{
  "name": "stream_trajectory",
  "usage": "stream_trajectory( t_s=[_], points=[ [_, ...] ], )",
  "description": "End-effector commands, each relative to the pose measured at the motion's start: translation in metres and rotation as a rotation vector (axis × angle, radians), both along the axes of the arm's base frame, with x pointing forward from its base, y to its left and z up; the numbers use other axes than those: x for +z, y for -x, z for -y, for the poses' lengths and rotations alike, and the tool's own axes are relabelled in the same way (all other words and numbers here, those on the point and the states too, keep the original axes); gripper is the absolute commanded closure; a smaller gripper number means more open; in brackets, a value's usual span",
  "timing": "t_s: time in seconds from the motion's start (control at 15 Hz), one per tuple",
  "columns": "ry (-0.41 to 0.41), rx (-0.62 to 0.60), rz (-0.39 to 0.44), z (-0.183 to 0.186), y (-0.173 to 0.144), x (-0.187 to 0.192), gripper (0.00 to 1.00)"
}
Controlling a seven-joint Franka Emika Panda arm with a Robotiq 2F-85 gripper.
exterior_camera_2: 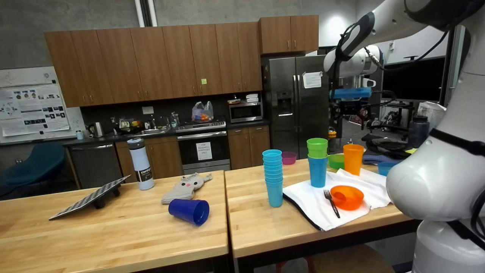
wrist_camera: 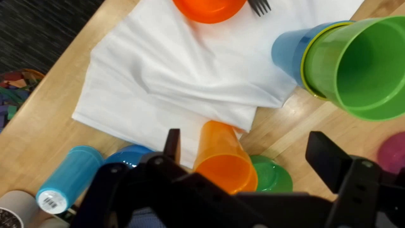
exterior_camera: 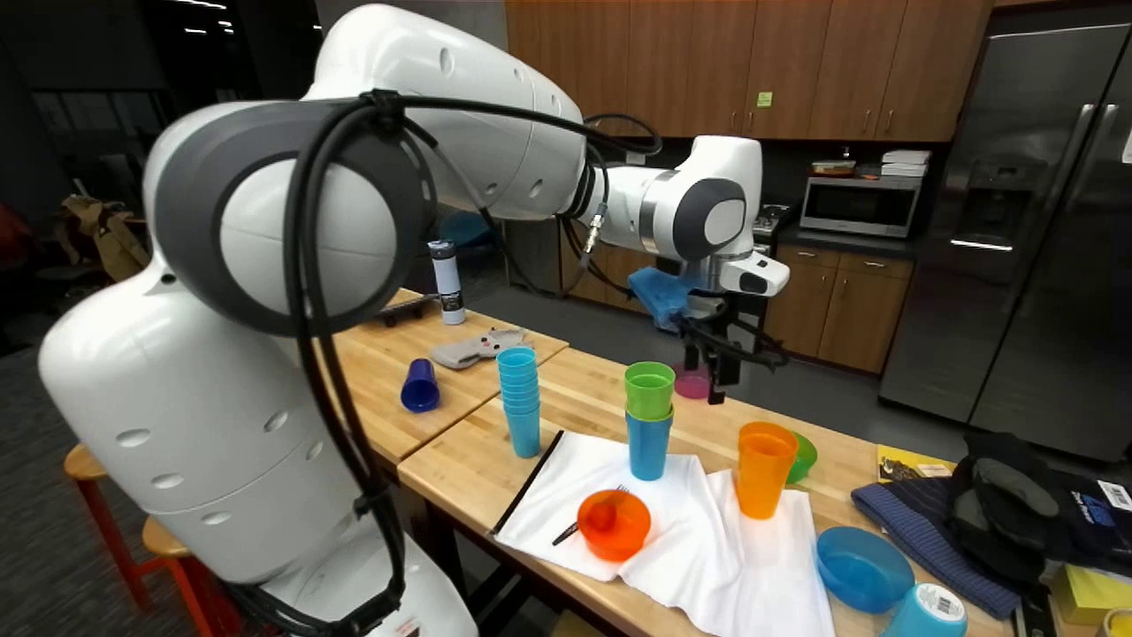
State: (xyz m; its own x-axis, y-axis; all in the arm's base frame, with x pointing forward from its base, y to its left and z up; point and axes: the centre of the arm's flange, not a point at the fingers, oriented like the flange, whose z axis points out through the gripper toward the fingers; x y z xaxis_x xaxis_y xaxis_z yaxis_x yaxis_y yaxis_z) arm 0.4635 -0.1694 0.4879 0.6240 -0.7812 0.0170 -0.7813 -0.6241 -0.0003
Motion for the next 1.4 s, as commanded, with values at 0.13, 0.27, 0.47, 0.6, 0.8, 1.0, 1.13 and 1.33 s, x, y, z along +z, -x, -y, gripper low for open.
stream_trajectory(
  t_s=[0.13, 0.27, 0.47, 0.6, 0.8, 1.0, 1.13, 1.33],
  points=[
    [0.008, -0.039, 0.034, 0.032, 0.042, 0.006, 0.00],
    [0.045, -0.021, 0.046, 0.043, 0.048, -0.006, 0.00],
    [0.028, -0.016, 0.056, 0.064, 0.054, -0.031, 0.00],
    [0.032, -0.015, 0.056, 0.076, 0.059, -0.042, 0.00],
    [0.037, 0.020, 0.052, 0.092, 0.067, -0.057, 0.00],
    [0.062, 0.083, 0.056, 0.110, 0.072, -0.061, 0.00],
    [0.083, 0.137, 0.062, 0.123, 0.076, -0.060, 0.00],
    [0.117, 0.246, 0.071, 0.139, 0.078, -0.056, 0.00]
  ],
)
